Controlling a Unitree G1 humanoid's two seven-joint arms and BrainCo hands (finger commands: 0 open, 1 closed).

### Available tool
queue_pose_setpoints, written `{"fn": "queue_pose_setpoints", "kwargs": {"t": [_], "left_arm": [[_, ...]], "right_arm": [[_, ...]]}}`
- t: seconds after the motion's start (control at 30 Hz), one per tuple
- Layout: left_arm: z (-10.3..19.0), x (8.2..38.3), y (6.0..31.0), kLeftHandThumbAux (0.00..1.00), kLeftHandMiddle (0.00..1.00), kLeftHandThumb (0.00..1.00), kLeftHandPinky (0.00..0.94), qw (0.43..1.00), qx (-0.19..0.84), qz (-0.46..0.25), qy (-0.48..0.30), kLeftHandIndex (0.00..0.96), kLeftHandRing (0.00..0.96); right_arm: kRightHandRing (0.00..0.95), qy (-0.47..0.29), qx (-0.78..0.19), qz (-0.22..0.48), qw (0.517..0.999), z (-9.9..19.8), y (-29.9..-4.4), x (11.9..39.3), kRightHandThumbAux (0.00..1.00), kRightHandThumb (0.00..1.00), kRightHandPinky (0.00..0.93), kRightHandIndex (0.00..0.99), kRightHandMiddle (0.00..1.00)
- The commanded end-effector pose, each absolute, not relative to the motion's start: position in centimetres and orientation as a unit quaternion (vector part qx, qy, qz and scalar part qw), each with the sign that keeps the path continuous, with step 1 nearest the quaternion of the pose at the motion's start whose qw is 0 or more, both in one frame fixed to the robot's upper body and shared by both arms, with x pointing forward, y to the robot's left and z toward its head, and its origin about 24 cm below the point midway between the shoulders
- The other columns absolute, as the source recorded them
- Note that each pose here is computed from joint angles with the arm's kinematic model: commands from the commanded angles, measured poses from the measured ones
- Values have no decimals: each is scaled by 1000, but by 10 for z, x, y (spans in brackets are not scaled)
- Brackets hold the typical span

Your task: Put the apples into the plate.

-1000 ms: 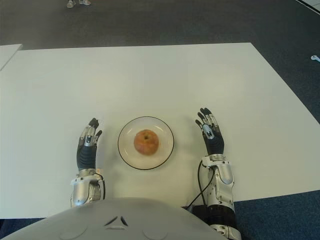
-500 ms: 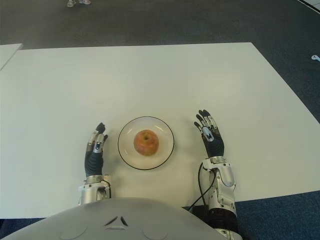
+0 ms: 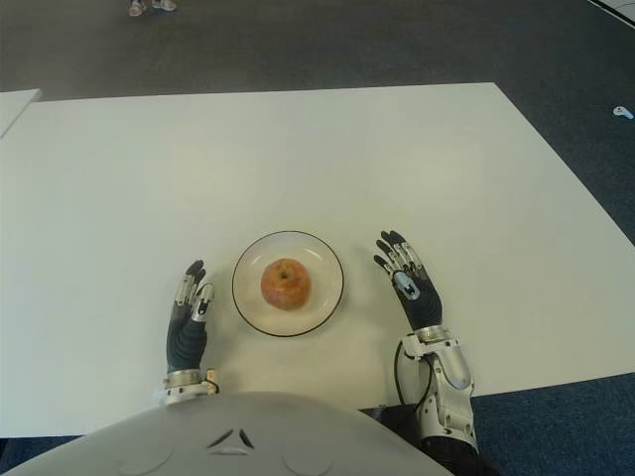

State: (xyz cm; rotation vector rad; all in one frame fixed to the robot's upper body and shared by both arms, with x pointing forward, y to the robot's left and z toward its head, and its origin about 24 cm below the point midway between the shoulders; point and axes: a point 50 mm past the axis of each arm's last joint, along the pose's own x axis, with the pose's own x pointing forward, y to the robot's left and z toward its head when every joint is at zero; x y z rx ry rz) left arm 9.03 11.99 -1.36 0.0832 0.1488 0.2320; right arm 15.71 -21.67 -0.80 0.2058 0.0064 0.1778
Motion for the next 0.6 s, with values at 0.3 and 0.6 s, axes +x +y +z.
{"fn": "queue_pose_setpoints", "kwargs": {"t": [0.3, 0.6], "left_arm": [[-14, 86, 107, 301, 0, 73, 0, 993, 10, 101, 53, 0, 0], [-12, 81, 108, 286, 0, 87, 0, 997, -6, 78, 15, 0, 0]], "right_arm": [[0, 19, 112, 120, 986, -10, -210, 155, 529, 98, 0, 0, 0], [0, 11, 70, 144, 987, -9, -206, 156, 542, 115, 0, 0, 0]]}}
